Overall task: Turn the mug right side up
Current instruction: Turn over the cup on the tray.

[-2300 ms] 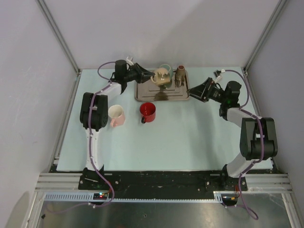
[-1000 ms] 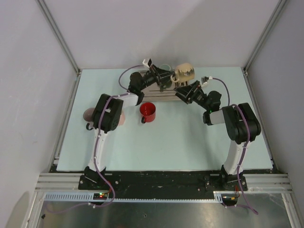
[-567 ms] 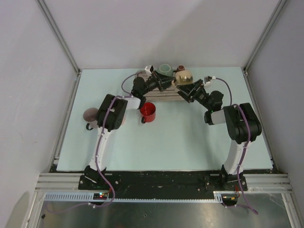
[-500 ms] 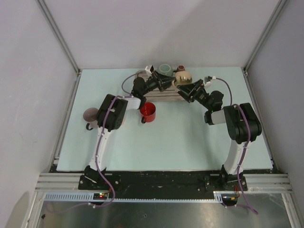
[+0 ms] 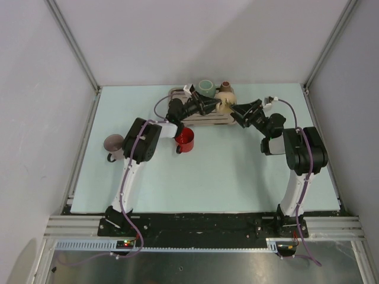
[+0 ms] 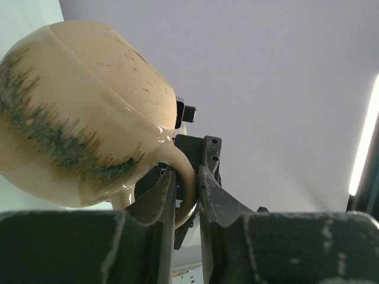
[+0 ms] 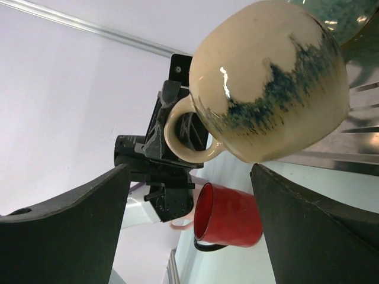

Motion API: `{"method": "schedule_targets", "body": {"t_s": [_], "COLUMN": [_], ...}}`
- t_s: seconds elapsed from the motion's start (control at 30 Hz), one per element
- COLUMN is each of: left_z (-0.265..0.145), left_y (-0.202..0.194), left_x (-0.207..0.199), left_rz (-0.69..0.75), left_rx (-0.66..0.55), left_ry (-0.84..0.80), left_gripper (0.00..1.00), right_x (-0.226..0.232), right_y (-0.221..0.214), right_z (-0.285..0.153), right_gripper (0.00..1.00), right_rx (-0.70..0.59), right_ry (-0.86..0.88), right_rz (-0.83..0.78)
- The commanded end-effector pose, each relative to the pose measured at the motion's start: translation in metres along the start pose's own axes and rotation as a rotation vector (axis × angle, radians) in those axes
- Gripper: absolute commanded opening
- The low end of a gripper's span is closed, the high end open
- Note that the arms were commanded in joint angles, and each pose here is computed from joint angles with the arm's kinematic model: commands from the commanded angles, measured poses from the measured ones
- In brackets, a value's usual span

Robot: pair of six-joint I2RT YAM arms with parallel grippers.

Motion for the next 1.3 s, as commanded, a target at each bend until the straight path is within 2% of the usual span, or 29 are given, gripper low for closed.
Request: {"method": "schedule_targets", "body": {"t_s": [0.0,0.47,0.93,1.27], "left_z": [0.011,0.013,0.010,0.016], "left_y": [-0.018,-0.018,-0.021,-0.032], "left_x": [-0.047,-0.058,-0.067,-0.073], "left_rz": [0.122,0.128,0.126,0.109], "left_rx": [0.048,0.054,0.057,0.076], "left_ry": [-0.192,-0.216,-0.240,-0.274], "left_gripper": [0.00,0.00,0.00,0.00], "right_x": [0.026,0.023,0.015,-0.002], "right_y": [0.010,-0.002,0.014,0.011], "right_z": [0.001,-0.011,-0.003,0.002], "right_gripper": [0.88,0.89,0.90,0.89], "right_rx": [-0.046,0.039,-0.061,-0.062], "right_ry": [0.164,0.140,0.130,0.104], "right_rz": [-0.139,-0.118,-0.079,0.007]}}
Point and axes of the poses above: each gripper's point midway between its finger pads, its own z axis out along the fingers, its own x axis along the line the jaws close on, y = z × x, the point moved 8 cm from there along -z, back along the fingers, and after that the axes turned 6 degrees about -z, right-handed, at the moved point
